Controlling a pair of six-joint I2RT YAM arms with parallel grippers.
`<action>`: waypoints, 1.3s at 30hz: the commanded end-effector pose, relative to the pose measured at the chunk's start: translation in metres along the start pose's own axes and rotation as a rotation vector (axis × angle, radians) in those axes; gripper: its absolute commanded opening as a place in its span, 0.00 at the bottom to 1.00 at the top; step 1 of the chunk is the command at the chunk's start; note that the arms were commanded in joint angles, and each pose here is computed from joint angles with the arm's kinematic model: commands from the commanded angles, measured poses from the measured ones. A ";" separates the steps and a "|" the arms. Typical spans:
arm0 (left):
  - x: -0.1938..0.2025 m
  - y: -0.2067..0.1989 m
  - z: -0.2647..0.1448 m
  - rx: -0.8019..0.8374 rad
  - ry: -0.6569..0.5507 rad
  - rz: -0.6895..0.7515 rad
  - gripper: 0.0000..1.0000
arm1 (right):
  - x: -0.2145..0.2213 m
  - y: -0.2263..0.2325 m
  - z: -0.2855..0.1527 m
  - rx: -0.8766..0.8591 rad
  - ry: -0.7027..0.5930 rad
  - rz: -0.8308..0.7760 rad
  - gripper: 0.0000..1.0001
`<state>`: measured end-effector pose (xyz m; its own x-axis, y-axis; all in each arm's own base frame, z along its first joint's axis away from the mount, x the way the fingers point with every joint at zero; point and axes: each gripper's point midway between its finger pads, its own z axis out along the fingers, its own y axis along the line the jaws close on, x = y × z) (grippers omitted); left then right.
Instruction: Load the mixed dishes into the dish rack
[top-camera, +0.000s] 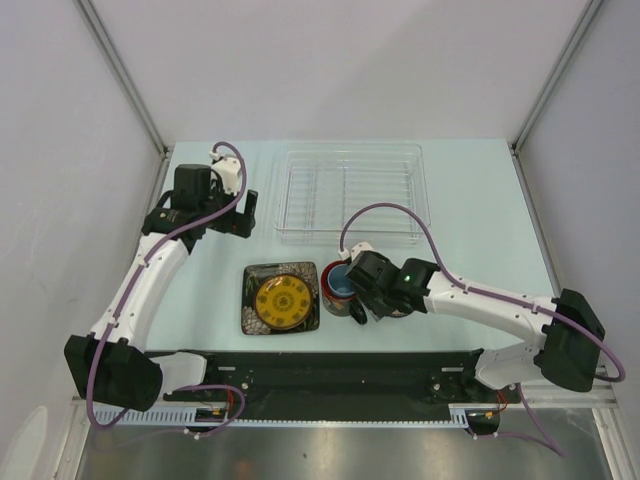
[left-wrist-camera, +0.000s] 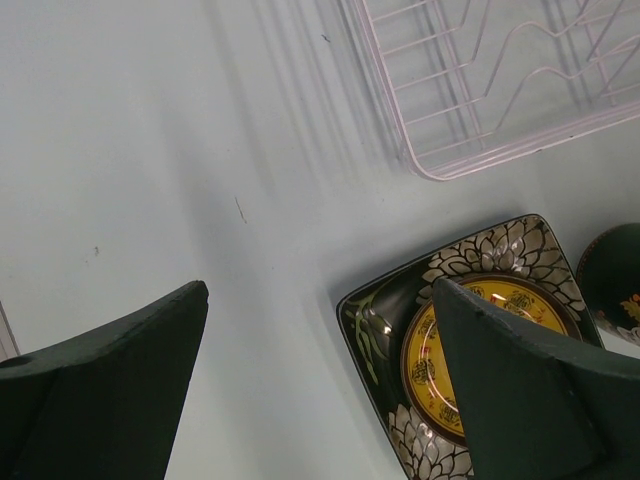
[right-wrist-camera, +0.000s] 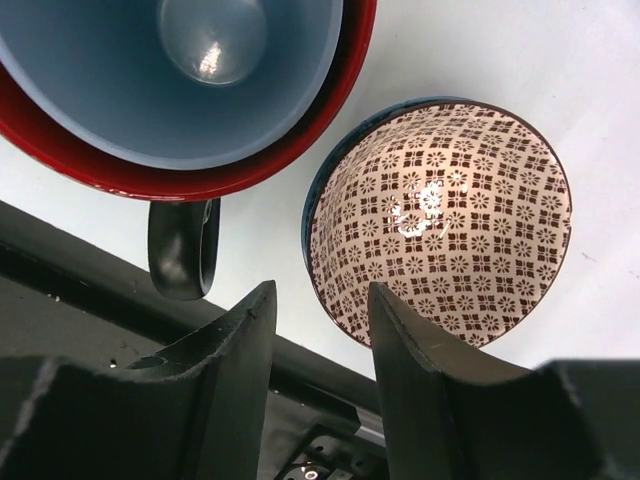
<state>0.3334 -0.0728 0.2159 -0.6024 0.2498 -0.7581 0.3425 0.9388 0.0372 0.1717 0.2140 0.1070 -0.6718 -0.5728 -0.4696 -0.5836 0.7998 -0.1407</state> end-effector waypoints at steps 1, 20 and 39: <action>-0.008 0.003 -0.008 -0.023 -0.048 0.025 1.00 | -0.008 0.004 0.000 -0.026 0.012 -0.003 0.46; -0.009 0.008 -0.009 -0.046 -0.054 0.036 1.00 | 0.001 0.000 0.020 -0.065 0.115 0.060 0.25; -0.010 0.007 -0.007 -0.040 -0.058 0.030 1.00 | -0.025 -0.025 -0.004 -0.098 0.011 0.189 0.00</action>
<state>0.3340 -0.0661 0.2158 -0.5955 0.2669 -0.7577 0.3287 0.9416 0.0734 0.1896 0.2022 0.0926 -0.7869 -0.4848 -0.3817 -0.5123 0.8581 -0.0336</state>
